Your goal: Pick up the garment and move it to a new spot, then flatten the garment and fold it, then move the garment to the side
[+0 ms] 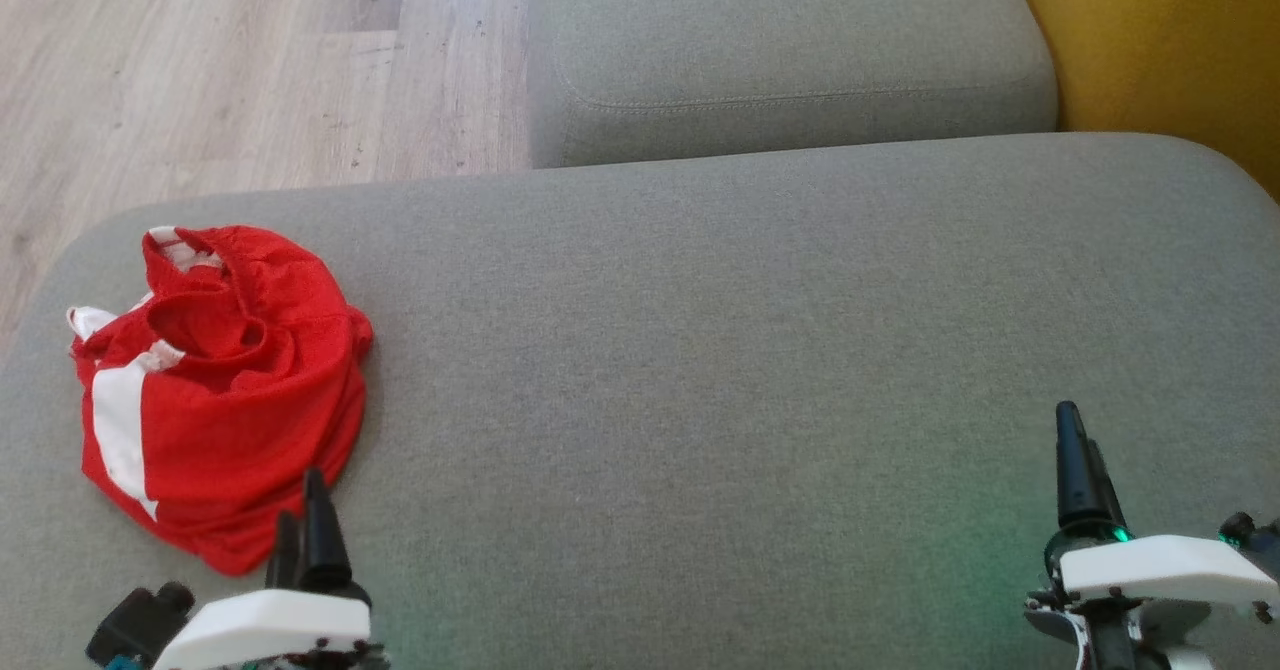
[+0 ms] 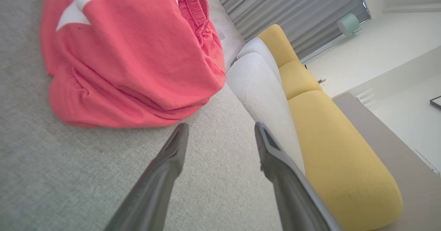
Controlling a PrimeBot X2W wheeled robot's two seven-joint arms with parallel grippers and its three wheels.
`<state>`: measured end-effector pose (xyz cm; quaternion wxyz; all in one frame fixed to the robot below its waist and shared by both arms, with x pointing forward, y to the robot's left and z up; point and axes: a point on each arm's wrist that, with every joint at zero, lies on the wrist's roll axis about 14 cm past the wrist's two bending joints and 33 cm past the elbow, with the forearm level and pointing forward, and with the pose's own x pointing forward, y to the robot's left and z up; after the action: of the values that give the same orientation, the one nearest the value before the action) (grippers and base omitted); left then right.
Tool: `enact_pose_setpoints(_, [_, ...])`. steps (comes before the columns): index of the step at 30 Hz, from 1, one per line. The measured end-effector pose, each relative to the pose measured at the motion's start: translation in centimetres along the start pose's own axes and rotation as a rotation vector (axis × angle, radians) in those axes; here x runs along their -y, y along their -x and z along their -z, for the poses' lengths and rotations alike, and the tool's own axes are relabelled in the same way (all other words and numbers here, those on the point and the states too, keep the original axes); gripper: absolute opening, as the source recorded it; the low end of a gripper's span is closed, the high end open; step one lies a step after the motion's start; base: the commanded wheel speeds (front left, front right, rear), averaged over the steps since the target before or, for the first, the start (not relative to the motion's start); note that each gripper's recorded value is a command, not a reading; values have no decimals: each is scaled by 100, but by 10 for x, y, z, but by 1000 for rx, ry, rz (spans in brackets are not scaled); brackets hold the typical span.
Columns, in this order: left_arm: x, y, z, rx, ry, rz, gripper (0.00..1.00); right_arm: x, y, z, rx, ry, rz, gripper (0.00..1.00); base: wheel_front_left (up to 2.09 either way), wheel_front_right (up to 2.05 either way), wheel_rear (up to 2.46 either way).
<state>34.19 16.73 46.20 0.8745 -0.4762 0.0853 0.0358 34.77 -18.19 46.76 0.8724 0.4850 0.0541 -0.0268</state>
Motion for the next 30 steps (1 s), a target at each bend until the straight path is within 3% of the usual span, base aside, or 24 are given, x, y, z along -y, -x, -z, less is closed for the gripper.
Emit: enact_pose_setpoints(30, [24,14,0,73,-379,71,100,-31,9,14,2,402,-122,100,0,0,0])
